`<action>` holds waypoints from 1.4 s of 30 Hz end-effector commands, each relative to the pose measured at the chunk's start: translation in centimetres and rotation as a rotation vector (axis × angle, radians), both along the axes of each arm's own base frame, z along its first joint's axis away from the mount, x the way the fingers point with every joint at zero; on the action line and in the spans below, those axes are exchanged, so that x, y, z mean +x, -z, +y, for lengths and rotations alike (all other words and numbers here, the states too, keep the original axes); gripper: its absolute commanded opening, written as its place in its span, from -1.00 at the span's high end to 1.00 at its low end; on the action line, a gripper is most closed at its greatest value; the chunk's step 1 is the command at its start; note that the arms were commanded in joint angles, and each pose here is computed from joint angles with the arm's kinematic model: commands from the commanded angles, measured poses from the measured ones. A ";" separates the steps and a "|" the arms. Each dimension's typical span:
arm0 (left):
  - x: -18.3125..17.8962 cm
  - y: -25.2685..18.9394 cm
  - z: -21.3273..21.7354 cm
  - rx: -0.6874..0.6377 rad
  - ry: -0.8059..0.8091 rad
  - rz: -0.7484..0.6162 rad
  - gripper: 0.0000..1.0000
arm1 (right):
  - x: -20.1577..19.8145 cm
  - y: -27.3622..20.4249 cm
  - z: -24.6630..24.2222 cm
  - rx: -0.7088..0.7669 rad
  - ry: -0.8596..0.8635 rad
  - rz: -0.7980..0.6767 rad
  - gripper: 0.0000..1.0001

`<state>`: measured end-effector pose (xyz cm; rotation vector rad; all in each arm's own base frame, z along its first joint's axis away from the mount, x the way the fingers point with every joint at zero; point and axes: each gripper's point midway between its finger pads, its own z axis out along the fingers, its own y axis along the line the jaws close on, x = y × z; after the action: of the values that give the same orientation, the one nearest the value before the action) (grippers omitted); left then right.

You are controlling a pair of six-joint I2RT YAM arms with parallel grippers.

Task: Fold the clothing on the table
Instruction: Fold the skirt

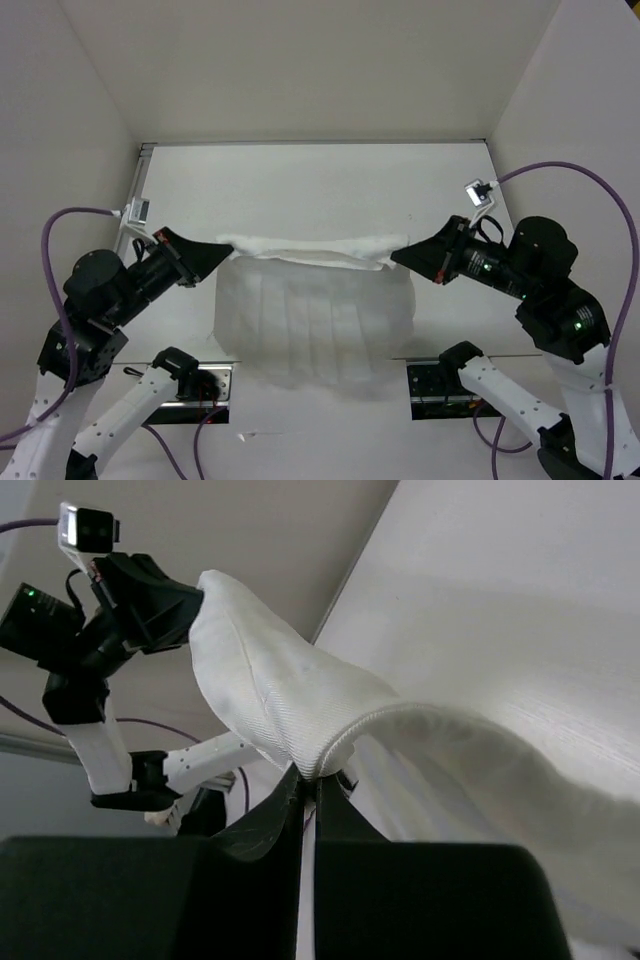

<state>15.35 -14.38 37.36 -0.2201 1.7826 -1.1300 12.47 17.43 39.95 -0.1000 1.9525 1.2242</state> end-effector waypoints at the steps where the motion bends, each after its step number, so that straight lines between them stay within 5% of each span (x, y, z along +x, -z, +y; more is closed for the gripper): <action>1: 4.8 1.9 0.3 0.074 -0.119 0.068 1.00 | 4.0 2.0 2.0 0.023 0.025 0.061 1.00; 8: 18.7 13.9 -3.2 0.305 -0.130 0.335 1.00 | 16.0 11.3 2.9 -0.103 0.105 0.243 1.00; 16: 30.5 22.5 -3.0 0.370 -0.123 0.505 1.00 | 28.2 18.3 -1.7 -0.167 0.178 0.333 1.00; 22: 35.9 18.8 -3.0 0.297 -0.088 0.421 1.00 | 32.6 18.6 -4.2 -0.135 0.196 0.316 1.00; 33: 27.2 15.9 -3.9 0.186 -0.021 0.421 1.00 | 30.4 20.4 -7.3 -0.177 0.227 0.450 1.00; 42: 21.5 24.9 -4.1 0.241 0.028 0.637 1.00 | 25.7 29.3 -9.4 -0.308 0.223 0.778 1.00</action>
<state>37.41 -19.26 14.30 -0.3992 2.4342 -0.9499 39.88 10.22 13.69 0.4246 2.6032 0.9884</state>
